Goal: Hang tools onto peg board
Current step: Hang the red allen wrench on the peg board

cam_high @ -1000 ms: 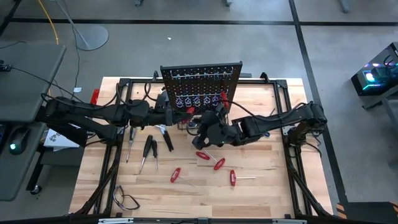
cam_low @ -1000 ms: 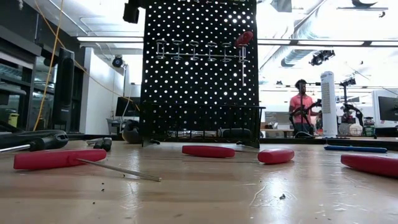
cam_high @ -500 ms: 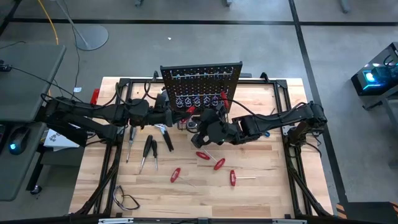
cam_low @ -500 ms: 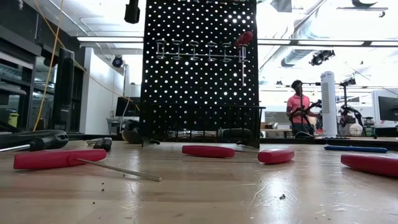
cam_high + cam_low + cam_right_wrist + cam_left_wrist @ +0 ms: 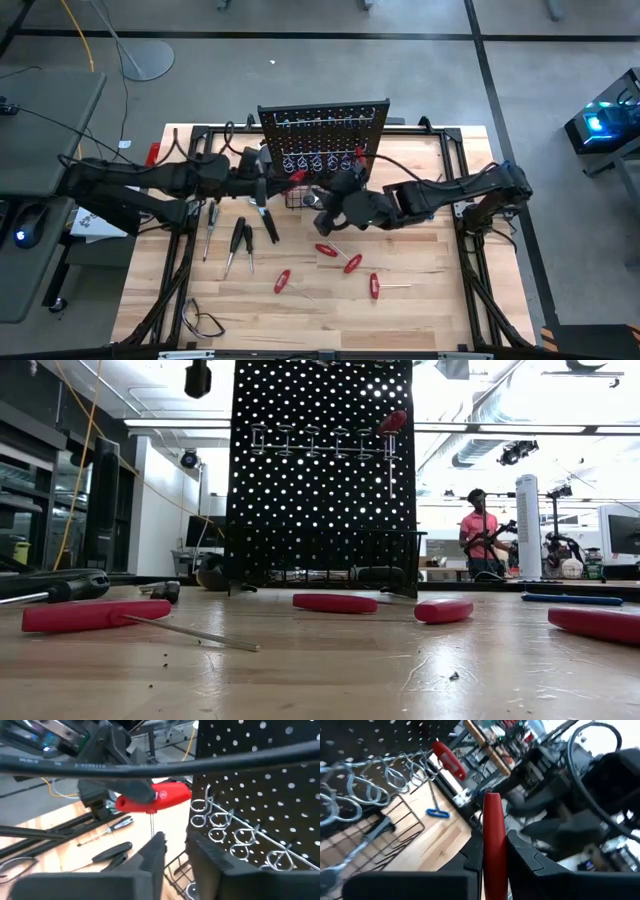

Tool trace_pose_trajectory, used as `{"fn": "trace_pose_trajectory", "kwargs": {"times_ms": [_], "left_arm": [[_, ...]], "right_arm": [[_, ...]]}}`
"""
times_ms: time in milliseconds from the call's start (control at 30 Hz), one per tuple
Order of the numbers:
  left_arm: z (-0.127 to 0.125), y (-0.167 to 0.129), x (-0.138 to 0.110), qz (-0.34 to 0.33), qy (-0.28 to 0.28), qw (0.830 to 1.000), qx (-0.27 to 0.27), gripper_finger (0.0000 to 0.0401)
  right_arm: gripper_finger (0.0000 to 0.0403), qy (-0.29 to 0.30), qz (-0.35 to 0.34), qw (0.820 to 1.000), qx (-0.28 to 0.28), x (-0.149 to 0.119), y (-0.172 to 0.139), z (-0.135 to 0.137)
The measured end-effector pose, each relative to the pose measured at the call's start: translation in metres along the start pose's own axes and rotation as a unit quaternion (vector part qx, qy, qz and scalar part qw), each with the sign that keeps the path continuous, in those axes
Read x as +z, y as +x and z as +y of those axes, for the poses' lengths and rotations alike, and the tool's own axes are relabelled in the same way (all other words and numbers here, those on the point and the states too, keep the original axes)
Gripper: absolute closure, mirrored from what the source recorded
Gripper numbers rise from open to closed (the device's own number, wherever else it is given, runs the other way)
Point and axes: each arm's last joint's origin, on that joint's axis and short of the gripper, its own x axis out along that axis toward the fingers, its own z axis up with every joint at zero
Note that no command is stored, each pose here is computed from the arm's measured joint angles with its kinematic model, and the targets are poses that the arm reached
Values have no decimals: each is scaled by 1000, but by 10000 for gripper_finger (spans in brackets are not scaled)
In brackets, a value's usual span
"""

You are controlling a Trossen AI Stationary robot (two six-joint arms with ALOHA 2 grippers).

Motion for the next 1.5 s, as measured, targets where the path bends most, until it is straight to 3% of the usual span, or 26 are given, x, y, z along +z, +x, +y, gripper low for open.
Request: {"fn": "trace_pose_trajectory", "kwargs": {"times_ms": [133,300,467,633,1033,1367,1500], "left_arm": [[-2,-8,1,35,69,996,-32,359],[-13,-4,0,99,169,979,-62,359],[-32,1,7,131,285,947,-61,359],[-45,5,15,117,365,922,-55,359],[-50,17,5,156,441,880,-84,359],[-54,18,5,126,461,876,-61,359],[-54,18,6,120,464,876,-60,359]], "right_arm": [[261,44,-2,998,33,9,-12,-5],[206,96,31,985,143,19,-6,-8],[195,102,52,975,191,21,-2,-12],[194,91,58,970,216,22,-2,-11],[194,-5,41,978,203,20,-1,-12],[195,-22,48,978,202,18,-1,-12],[216,-26,45,979,198,18,-1,-12]]}}
